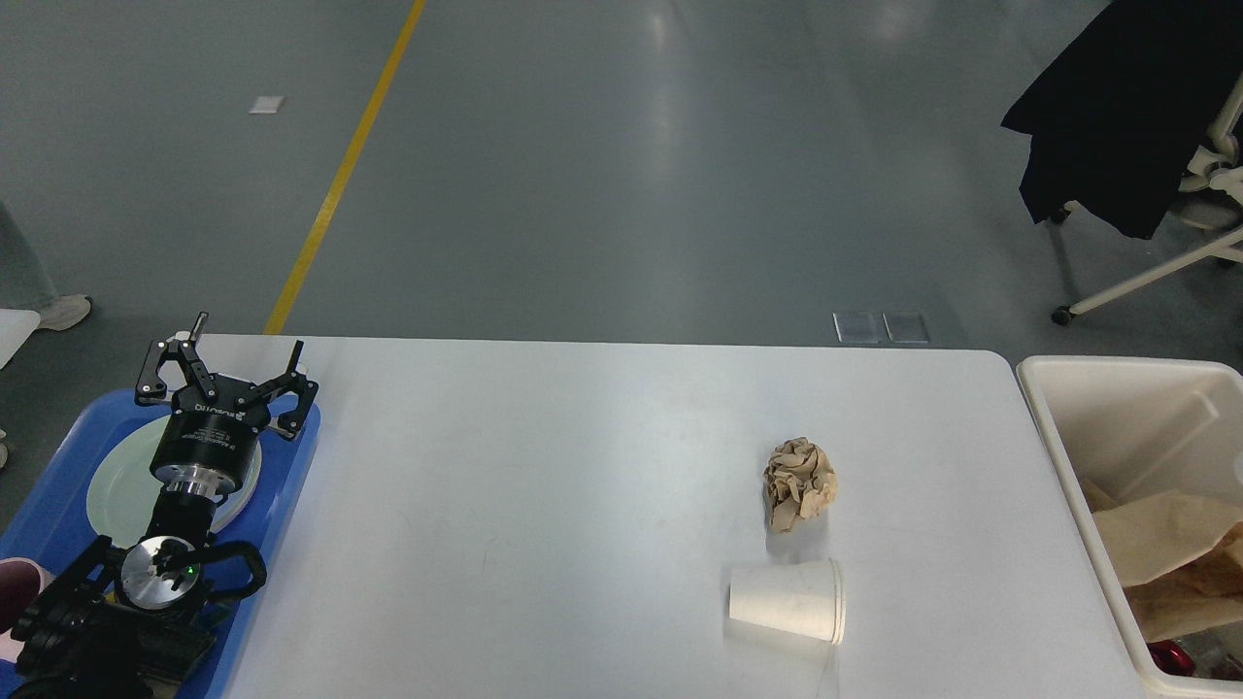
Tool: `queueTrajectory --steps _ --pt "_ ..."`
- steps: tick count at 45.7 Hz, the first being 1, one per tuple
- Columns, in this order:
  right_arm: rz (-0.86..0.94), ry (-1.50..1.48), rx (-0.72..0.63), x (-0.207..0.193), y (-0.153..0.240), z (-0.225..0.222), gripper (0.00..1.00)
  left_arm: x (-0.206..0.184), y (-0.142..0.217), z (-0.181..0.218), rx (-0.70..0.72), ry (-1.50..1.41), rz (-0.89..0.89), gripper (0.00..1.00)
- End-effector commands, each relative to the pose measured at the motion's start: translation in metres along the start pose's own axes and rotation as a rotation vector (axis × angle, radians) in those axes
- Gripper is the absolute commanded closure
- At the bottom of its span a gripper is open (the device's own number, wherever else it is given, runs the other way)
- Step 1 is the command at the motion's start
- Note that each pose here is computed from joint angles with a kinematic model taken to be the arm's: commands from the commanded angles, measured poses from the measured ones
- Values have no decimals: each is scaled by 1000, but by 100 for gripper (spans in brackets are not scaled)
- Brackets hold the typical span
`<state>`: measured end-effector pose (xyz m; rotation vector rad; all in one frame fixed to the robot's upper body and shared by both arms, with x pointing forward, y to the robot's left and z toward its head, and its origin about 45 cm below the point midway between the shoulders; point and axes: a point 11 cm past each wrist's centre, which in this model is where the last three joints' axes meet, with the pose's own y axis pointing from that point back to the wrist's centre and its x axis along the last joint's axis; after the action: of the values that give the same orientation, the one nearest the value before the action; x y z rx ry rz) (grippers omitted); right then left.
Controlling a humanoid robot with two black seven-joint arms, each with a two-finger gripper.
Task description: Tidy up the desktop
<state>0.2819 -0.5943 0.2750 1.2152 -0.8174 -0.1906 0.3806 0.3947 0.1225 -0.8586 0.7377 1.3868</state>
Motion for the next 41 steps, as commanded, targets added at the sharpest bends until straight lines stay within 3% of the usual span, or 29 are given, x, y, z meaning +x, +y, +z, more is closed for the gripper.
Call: queueTrajectory --steps 1,10,19,27,41 --pt "46 -36 -25 -22 -56 22 100 0 0 0 0 0 -1 4" --pt "84 -23 -51 -77 -132 29 100 0 0 0 0 0 1 4" --pt "161 44 -92 -123 -175 24 100 0 0 0 0 0 2 4" --pt "226 68 -101 -169 -196 14 100 0 0 0 -1 0 1 4" --pt "248 14 -112 -170 -197 12 100 0 -1 0 -2 1 0 4"
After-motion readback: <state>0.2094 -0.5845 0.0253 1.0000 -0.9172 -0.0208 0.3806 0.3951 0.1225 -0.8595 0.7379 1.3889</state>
